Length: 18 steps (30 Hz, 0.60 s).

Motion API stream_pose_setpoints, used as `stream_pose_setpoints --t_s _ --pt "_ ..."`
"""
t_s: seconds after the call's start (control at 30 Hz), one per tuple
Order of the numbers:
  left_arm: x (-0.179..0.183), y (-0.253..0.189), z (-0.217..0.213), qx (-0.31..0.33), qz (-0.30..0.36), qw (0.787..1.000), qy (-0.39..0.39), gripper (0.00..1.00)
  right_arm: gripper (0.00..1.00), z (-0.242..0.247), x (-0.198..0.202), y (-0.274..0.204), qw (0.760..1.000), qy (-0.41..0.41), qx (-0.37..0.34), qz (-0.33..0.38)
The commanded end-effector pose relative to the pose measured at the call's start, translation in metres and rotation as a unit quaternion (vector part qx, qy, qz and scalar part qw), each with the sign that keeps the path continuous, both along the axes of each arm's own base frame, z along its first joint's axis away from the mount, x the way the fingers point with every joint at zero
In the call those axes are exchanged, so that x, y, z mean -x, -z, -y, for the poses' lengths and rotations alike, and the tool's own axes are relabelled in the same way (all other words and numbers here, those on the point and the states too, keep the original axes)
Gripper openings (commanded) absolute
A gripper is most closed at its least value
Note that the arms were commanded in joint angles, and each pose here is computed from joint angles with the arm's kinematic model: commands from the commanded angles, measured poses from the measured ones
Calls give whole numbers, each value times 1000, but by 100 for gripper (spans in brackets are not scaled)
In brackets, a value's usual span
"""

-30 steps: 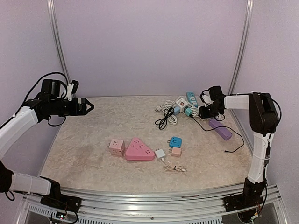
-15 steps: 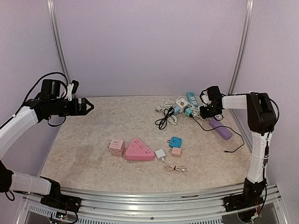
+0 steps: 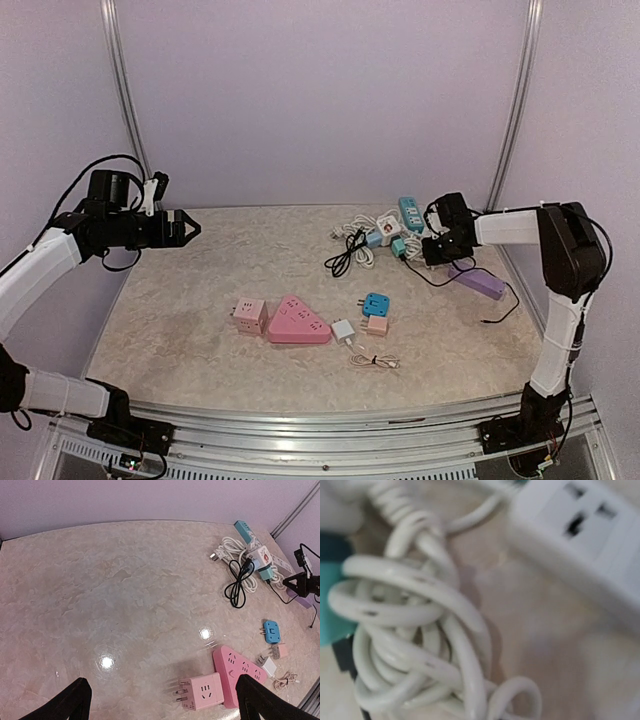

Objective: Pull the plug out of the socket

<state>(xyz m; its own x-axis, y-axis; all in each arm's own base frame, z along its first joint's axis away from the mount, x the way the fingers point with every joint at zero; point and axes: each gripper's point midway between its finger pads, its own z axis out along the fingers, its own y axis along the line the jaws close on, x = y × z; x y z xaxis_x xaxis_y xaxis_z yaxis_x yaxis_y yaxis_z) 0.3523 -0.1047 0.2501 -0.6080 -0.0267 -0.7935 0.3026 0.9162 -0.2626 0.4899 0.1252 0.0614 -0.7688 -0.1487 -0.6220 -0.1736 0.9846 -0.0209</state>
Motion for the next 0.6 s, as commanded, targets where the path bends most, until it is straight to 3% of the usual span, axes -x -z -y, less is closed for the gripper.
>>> stream_pose_setpoints --t_s 0.0,0.57 --pt "1 0 -4 -6 6 1000 -3 99 0 -37 34 -31 999 -19 -31 8" --pt "3 -1 -4 -2 6 1000 -3 99 0 -84 160 -27 997 -12 -69 -25"
